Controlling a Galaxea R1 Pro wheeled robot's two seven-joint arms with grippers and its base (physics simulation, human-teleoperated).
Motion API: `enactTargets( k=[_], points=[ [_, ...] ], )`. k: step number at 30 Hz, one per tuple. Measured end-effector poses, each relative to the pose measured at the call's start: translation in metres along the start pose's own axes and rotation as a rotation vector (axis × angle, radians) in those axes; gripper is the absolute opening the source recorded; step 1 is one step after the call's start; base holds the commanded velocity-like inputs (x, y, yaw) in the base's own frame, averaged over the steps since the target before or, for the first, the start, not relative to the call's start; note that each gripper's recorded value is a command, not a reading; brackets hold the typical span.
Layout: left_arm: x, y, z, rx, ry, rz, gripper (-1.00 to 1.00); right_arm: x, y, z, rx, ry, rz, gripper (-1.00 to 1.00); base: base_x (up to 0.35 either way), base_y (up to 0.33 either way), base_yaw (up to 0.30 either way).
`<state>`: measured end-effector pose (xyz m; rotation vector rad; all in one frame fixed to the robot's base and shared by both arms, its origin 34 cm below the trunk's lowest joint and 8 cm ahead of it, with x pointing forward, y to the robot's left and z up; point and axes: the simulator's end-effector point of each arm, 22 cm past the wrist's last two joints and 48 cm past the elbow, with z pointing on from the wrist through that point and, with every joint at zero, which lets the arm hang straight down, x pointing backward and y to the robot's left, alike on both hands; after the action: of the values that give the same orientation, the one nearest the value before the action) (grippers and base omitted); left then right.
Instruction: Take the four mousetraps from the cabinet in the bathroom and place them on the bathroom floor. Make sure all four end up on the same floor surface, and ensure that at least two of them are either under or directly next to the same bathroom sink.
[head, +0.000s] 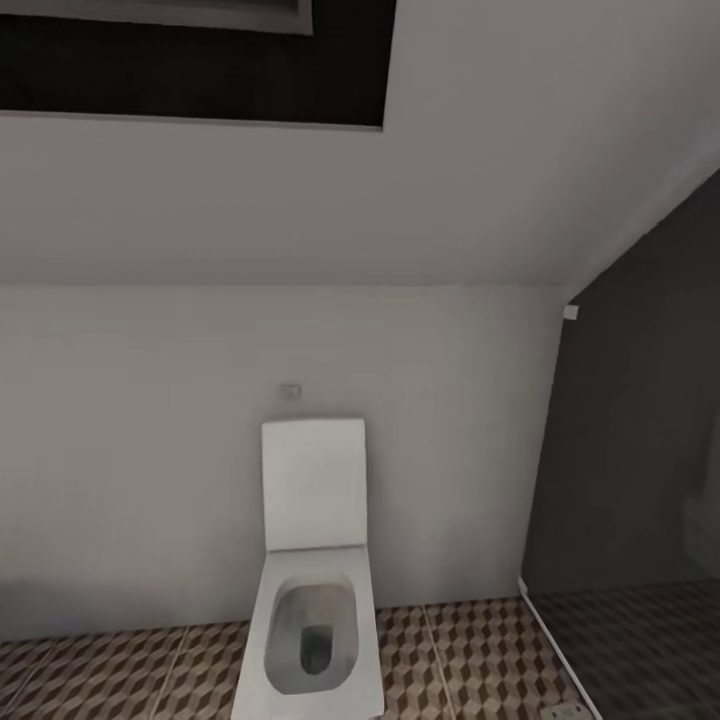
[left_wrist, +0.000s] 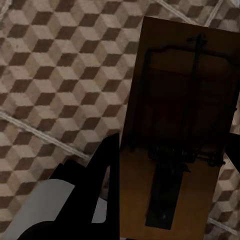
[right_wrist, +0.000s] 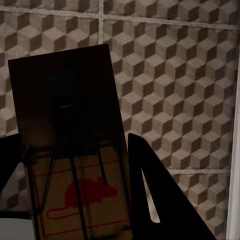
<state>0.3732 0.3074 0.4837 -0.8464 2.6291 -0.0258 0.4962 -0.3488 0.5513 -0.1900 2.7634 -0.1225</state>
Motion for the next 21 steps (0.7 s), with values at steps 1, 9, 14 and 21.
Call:
enactTargets(
  k=[1,9,14,21],
  points=[
    [0.0000,0.0000,0.0001,0.000,0.000,0.000,-1.00,0.0002,0.0000,0.0001,0.000,0.001,0.000,-1.00,0.078,0.000,0.000],
    [-0.0001,0.0002,0.0001,0.000,0.000,0.000,-1.00,-0.0012,0.0003,0.0002,0.000,-0.005,-0.001,-1.00,0.023,0.000,0.162],
    [-0.0001,0.0002,0.0002,0.000,0.000,0.000,-1.00,-0.0007,0.0003,0.0003,0.000,-0.004,-0.001,-1.00,0.002,0.000,0.262],
    [-0.0001,0.0002,0.0002,0.000,0.000,0.000,-1.00,-0.0011,0.0001,0.0002,0.000,-0.005,-0.001,-1.00,0.000,0.000,0.247]
  ],
)
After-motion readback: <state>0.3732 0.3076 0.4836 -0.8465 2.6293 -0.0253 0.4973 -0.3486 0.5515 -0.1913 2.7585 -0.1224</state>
